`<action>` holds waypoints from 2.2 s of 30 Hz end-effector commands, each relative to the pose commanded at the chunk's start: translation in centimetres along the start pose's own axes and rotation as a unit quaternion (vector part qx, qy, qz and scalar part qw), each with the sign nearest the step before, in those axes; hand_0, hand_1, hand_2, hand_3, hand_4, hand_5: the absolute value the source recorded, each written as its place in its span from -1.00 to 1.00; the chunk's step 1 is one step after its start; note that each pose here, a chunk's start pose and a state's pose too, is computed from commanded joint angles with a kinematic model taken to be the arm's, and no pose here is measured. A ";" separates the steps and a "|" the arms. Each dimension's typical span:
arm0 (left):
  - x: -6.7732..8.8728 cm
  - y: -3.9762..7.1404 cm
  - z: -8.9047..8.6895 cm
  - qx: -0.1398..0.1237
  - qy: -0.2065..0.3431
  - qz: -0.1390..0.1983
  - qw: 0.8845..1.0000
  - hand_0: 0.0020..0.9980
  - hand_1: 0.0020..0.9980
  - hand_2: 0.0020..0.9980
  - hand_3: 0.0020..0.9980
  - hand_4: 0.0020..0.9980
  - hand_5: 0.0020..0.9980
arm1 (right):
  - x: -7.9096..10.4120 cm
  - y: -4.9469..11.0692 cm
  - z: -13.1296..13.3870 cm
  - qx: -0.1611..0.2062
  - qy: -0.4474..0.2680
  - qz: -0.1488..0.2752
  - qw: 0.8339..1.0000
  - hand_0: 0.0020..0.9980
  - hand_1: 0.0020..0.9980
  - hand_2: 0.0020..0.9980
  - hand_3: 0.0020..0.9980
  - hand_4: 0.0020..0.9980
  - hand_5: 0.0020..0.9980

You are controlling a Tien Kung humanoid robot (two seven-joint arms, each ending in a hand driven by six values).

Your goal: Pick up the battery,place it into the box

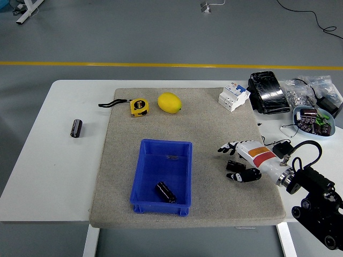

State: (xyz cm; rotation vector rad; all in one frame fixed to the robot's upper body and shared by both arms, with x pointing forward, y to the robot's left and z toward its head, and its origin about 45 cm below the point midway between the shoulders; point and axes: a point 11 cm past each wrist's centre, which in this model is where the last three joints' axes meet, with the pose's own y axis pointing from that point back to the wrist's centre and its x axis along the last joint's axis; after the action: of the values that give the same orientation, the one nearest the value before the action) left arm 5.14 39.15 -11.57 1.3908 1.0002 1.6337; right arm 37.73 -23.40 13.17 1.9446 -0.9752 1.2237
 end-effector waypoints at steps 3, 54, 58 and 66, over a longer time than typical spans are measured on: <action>0.0 0.0 0.0 0.001 -0.001 0.000 1.000 0.43 0.29 0.39 0.47 0.37 0.65 | -0.2 0.0 0.3 -0.006 -0.001 -0.001 1.000 -0.24 0.00 0.15 0.19 0.60 -0.84; 0.2 0.0 0.6 -0.007 -0.008 0.001 1.000 0.43 0.28 0.39 0.46 0.37 0.66 | 4.2 -1.0 -2.0 0.029 0.006 0.046 0.999 -0.36 -0.15 -0.02 -0.02 0.30 -0.96; 0.4 0.0 0.5 -0.006 -0.008 0.002 1.000 0.43 0.28 0.39 0.46 0.37 0.66 | 5.5 -1.7 -5.0 0.071 0.010 0.062 0.996 -0.36 -0.15 -0.02 -0.02 0.30 -0.96; 0.6 -0.1 0.2 -0.002 -0.008 0.005 1.000 0.43 0.28 0.38 0.46 0.37 0.66 | 6.5 -2.3 -11.7 0.158 0.010 0.064 0.985 -0.31 -0.14 -0.01 0.00 0.32 -0.95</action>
State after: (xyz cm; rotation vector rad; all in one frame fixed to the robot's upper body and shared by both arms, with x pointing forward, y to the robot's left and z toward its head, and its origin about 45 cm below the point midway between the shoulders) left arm 5.22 39.76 -11.39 1.4060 0.9807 1.6276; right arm 36.24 -14.32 23.14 2.1310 -0.9544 1.5480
